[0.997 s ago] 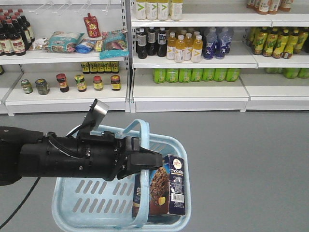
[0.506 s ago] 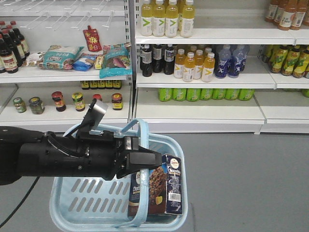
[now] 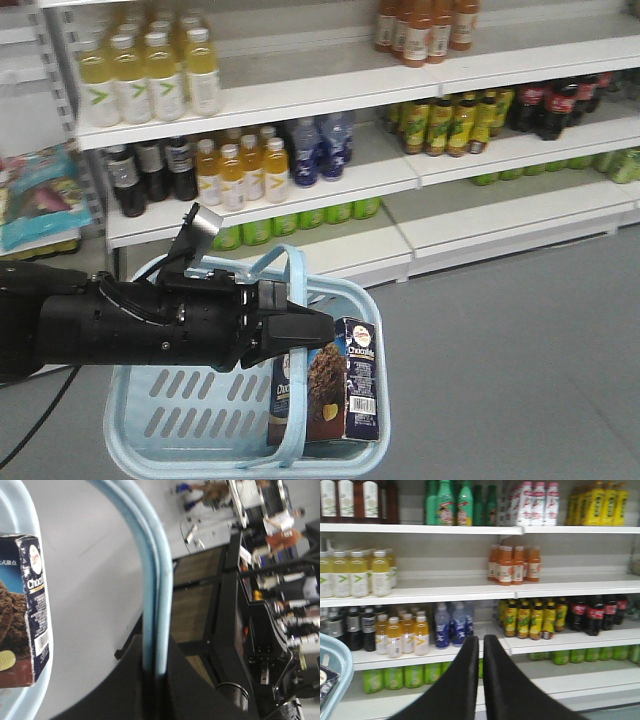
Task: Left arm holds basket, right arm returns cookies
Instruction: 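Hold the basket and turn the base away from the drink shelves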
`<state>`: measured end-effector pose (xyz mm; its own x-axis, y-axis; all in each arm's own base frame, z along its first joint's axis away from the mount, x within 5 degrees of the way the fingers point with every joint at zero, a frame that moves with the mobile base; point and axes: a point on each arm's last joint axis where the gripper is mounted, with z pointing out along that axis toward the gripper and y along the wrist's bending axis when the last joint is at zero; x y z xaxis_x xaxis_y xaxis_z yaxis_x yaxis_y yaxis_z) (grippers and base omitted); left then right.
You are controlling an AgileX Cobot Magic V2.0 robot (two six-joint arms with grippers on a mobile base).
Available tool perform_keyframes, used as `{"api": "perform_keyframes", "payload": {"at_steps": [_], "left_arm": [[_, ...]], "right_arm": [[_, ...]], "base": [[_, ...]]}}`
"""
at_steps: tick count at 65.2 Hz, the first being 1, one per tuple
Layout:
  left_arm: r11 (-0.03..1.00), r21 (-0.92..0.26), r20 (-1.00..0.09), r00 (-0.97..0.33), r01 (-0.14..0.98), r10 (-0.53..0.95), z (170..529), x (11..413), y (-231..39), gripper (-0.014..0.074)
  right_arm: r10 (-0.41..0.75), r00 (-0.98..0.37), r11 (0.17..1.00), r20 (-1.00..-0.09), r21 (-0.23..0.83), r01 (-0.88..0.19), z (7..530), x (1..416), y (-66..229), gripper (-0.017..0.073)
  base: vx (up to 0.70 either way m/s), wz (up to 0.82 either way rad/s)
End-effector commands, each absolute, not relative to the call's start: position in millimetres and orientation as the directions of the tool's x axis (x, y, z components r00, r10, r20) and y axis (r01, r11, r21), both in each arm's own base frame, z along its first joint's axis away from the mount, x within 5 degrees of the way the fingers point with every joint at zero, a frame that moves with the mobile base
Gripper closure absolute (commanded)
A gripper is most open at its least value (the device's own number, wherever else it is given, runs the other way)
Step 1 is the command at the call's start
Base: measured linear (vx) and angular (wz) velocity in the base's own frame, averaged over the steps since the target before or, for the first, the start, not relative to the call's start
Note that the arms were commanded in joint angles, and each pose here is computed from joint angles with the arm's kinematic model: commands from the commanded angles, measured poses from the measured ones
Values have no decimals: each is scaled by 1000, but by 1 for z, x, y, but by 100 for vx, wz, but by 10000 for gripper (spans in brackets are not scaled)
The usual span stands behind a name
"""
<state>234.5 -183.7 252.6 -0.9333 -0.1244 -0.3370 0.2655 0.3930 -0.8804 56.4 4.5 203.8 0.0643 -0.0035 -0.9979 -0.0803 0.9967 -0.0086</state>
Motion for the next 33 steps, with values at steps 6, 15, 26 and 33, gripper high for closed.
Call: {"api": "perform_keyframes", "payload": {"at_steps": [6,15,26,33], "left_arm": [[277,-908,-363,-920,314,-149,281,230,-187,599],[278,-908,-363,-919,313,-150,281,230,-187,599],[278,-908,-363,-919,313,-150,281,230,-187,599],[278,-908,-363,-919,313,-150,281,230,-187,599]], "right_arm": [[-7,131,996,-991,-19,-87,205,56,5,570],[-7,131,996,-991,-19,-87,205,56,5,570],[-7,131,996,-991,-19,-87,205,56,5,570],[-7,131,996,-991,-19,-87,205,56,5,570]], "base": [[34,-87],[33,-87],[30,-85],[29,-84]]}}
